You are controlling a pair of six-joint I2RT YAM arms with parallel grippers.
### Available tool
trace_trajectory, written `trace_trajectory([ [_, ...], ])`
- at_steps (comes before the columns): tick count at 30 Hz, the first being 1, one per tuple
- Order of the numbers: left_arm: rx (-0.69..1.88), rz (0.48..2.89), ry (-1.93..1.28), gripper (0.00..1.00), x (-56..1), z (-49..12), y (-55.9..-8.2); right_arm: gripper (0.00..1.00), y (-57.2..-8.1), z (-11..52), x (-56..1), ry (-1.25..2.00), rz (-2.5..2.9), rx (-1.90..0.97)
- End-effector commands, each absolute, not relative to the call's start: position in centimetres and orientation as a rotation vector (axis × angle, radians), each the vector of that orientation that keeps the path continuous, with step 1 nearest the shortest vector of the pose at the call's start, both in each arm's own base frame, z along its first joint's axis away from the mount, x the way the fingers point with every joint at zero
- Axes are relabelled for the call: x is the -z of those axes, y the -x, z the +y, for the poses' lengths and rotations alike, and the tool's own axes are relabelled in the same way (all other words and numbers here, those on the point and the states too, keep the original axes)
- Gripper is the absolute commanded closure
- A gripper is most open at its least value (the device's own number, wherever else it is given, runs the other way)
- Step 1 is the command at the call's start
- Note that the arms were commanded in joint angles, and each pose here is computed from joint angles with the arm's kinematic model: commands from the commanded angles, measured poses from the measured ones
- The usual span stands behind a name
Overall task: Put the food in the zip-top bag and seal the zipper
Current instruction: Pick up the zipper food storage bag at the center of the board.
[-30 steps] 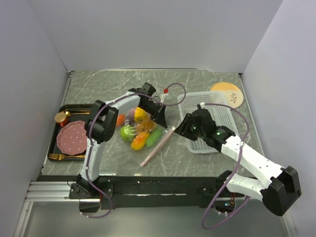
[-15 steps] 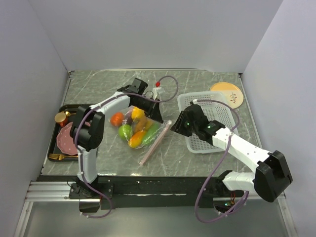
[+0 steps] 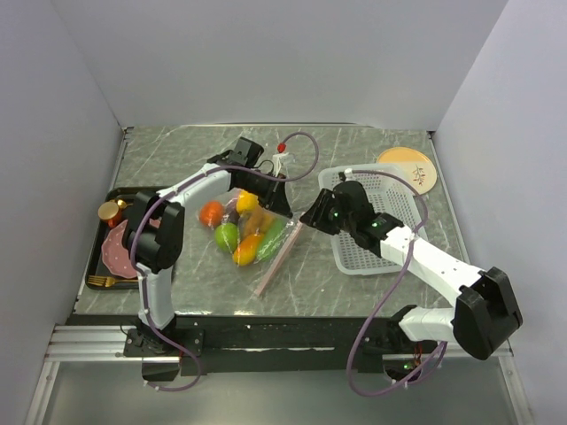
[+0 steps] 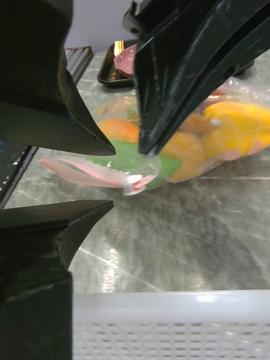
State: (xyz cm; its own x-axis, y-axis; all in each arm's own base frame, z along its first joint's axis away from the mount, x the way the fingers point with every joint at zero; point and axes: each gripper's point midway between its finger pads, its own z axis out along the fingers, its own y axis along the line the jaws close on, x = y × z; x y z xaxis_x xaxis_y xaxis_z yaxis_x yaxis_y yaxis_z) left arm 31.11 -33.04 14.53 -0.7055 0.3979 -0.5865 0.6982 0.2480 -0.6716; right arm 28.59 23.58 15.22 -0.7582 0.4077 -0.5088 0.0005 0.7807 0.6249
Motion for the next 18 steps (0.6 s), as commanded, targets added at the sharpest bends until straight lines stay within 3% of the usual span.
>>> trace_trajectory([
  [1, 1.449, 2.151, -1.058, 0.99, -16.9, -33.4, -31.2, 0.55, -30.7, 24.1, -18.0, -0.246, 2.209, -0.863],
  [18, 1.539, 2.065, -1.069, 0.99, -18.7, -33.3, -30.8, 0.59, -31.3, 24.3, -17.4, -0.186, 2.208, -0.987],
])
